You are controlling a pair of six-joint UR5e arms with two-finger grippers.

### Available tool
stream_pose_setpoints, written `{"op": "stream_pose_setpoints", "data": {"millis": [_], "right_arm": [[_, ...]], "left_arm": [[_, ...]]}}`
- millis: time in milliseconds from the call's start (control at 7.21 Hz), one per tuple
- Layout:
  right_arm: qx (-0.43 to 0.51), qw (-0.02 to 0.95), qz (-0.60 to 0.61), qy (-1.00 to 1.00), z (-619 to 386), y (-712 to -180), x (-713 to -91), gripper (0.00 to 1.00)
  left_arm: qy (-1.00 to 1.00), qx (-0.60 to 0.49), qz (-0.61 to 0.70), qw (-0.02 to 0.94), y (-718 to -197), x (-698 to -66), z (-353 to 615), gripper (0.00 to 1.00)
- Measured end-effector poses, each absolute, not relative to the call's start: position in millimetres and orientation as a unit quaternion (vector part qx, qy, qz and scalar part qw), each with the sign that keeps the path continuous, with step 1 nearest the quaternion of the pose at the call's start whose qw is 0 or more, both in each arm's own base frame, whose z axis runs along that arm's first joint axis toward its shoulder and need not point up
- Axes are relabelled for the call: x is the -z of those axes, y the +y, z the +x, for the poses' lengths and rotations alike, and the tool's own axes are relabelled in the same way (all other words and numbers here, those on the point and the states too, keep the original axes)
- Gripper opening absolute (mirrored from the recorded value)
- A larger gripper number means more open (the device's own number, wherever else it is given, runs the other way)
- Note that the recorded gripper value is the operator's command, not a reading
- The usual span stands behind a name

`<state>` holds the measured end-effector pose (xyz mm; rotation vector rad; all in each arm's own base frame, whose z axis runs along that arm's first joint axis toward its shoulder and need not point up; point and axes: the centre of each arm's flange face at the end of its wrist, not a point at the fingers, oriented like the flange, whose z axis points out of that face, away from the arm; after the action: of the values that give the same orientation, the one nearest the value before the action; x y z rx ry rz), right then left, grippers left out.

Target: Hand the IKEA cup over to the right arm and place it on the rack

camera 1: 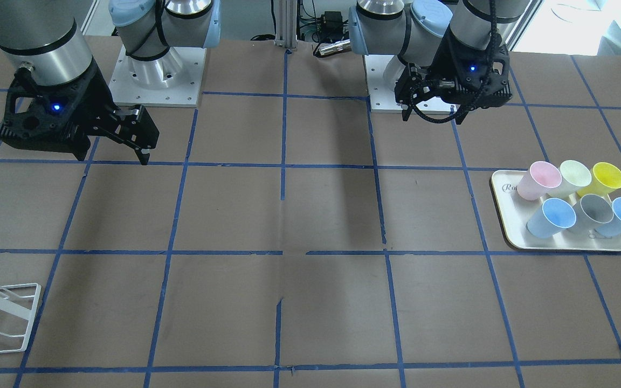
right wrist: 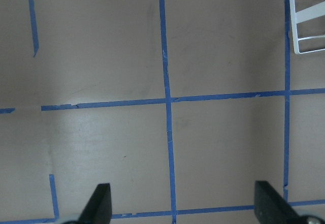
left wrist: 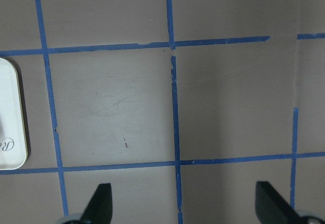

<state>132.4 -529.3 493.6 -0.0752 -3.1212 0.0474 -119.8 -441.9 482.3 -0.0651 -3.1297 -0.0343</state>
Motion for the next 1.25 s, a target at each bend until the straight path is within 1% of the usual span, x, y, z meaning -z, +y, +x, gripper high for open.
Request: {"op": "stream_pose_setpoints", "data": {"millis": [1248], "right_arm": [[-0.014, 0.01, -0.025, -1.0, 132.6, -529.1, -492.9, 1.0]], "left_arm": [[-1.0, 0.014, -0.019, 0.006, -446.3, -479.2, -118.5, 1.0]]}}
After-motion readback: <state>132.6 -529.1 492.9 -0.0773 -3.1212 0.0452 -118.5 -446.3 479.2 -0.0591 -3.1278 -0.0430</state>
